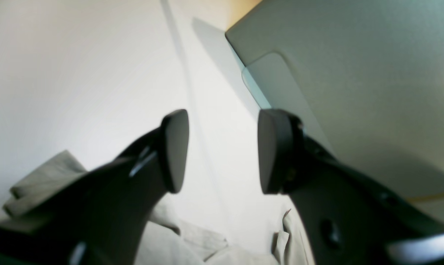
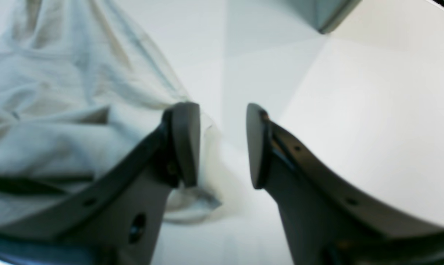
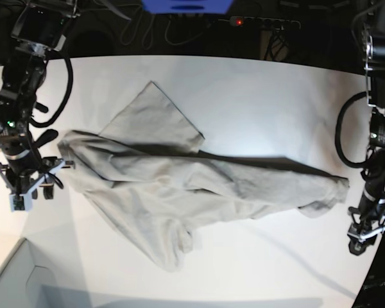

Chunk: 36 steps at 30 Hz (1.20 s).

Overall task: Layout the t-shirt on the table in an organized manner, then fold the t-shirt properly
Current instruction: 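Release the shirt with the right gripper and move it to another edge, then grasp a shirt corner with the right gripper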

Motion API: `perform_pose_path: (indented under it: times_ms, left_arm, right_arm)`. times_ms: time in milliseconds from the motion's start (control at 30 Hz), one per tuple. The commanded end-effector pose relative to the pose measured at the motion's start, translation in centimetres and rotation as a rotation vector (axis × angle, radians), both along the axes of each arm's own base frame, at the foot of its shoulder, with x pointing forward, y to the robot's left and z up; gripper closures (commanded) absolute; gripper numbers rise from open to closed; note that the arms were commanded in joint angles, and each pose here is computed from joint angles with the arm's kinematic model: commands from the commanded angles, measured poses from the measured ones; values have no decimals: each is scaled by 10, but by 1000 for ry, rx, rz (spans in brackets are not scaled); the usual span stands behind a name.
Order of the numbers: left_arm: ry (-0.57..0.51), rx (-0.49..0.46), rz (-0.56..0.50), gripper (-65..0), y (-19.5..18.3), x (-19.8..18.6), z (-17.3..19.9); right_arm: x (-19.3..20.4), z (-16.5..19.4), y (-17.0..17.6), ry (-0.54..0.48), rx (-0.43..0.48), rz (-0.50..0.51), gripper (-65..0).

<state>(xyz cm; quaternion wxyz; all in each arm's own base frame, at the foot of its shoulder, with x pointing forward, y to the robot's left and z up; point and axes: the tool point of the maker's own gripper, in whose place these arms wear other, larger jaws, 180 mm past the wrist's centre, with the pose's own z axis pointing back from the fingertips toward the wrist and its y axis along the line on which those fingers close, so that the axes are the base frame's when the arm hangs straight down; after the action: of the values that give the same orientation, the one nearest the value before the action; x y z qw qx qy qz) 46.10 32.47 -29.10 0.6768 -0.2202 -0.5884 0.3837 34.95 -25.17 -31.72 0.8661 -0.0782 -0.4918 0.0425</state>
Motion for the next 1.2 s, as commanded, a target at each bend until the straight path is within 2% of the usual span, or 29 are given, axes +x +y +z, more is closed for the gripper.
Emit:
perform_pose_path:
  times_ms: [0,200,400,533,633,733,833,967,1167]
  left_arm:
    - [-51,23,4,-293,8,2,19]
    - [30,19,15,-293,12,-24,-18]
    - [124,3,103,-293,43,-76,-61]
    - [178,-2,151,-293,60,-108,-81]
    - [210,0,176,-293,69,-127,-92]
    - [239,0,178,-295,69,-139,-102]
    - [265,1,177,-298,69,-150,-111]
    - [294,5,172,-299,67,-160,-119]
    - [332,8,173,-299,67,-176,-131]
  right_arm:
    - [5,14,1,-44,-17,24,-230]
    - [-25,3,7,-8,-38,38,-232]
    - [-68,-12,43,37,20,56,-231]
    - [-93,-40,88,129,69,161,-229]
    - [-104,-51,129,167,105,271,-234]
    - [-109,-60,156,199,121,355,-240]
    - [-111,-77,167,244,124,401,-297]
    - [-112,-100,169,304,135,409,-362]
    - [-120,-135,177,404,150,439,-363]
